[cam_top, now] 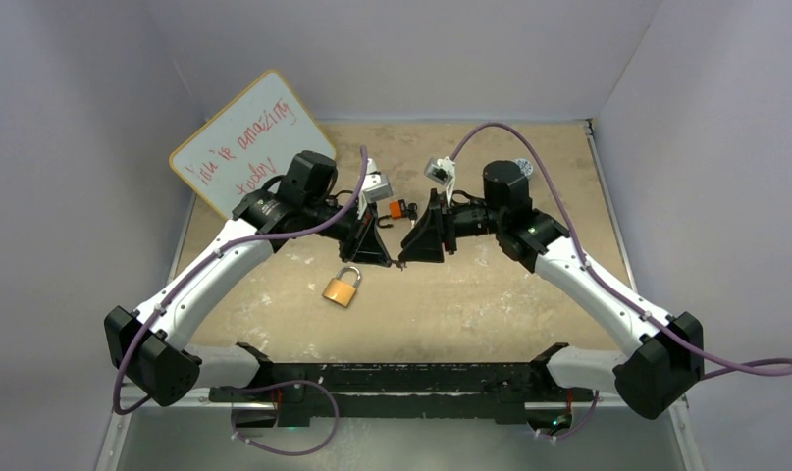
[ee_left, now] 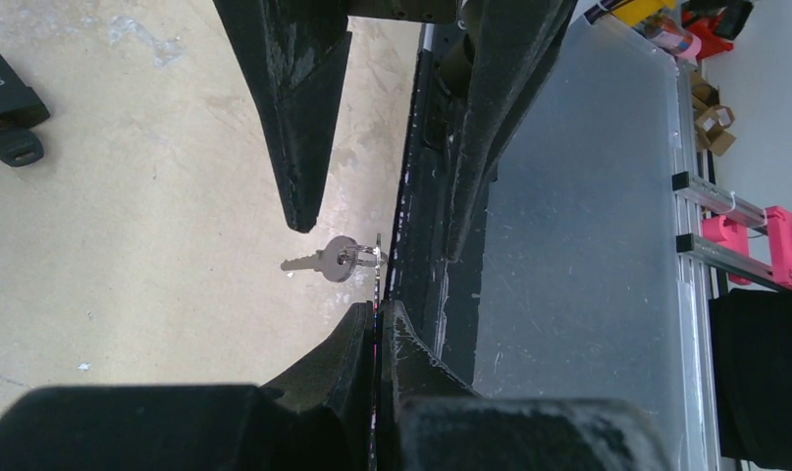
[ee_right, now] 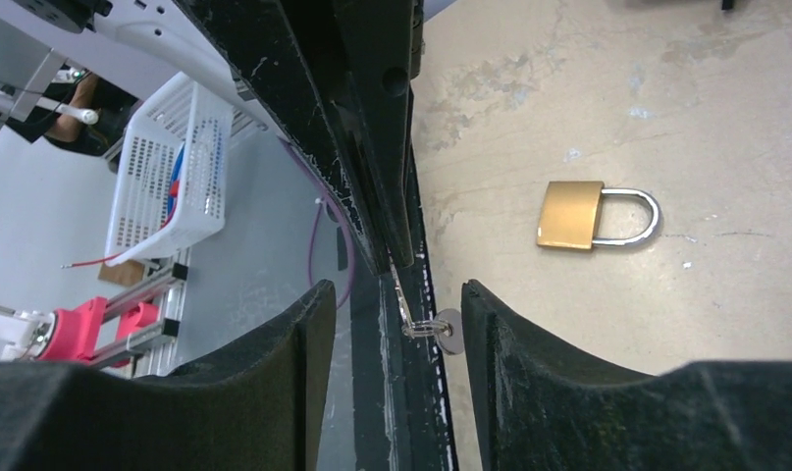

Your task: Unlock with the key

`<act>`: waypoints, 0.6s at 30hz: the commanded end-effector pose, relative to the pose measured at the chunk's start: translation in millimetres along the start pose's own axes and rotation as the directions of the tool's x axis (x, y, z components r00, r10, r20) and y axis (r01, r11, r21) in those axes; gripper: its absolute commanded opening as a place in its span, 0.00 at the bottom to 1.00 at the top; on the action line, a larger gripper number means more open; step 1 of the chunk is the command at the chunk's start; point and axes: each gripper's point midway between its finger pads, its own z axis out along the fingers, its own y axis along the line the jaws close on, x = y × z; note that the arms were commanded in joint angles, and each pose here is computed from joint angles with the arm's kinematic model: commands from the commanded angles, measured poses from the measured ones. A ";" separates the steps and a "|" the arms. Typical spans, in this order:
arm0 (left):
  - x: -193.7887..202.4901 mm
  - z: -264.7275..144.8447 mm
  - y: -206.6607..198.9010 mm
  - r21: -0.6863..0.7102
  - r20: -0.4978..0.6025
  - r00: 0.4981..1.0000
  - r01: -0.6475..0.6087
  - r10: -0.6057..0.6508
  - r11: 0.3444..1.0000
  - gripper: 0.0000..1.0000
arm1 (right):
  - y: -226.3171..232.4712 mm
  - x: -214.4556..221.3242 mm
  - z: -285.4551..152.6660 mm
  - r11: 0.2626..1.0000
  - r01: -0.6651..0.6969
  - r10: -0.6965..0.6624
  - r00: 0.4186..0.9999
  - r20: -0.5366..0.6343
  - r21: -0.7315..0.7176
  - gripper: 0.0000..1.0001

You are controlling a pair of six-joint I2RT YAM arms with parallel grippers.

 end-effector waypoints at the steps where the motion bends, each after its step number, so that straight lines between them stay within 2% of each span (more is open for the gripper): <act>1: -18.6 -8.9 -19.7 0.052 0.055 0.994 -0.099 0.096 0.994 0.00 | 6.9 8.6 2.9 0.999 0.016 -0.017 0.999 -0.034 -0.052 0.48; 4: -19.7 -9.4 -19.2 0.048 0.058 0.993 -0.102 0.099 0.994 0.00 | 7.6 12.4 4.4 0.998 0.015 -0.018 0.999 -0.045 -0.060 0.37; 9: -20.7 -8.6 -19.1 0.052 0.058 0.993 -0.101 0.098 0.993 0.00 | 9.9 19.5 5.9 0.997 0.014 -0.018 0.998 -0.065 -0.072 0.35; 14: -21.7 -8.6 -18.7 0.049 0.059 0.993 -0.106 0.103 0.993 0.00 | 10.0 22.7 6.9 0.997 0.010 -0.016 0.997 -0.076 -0.075 0.29; 18: -25.3 -9.0 -18.4 0.041 0.066 0.994 -0.095 0.093 0.995 0.00 | 10.9 23.9 7.1 0.997 0.005 -0.011 0.997 -0.082 -0.078 0.16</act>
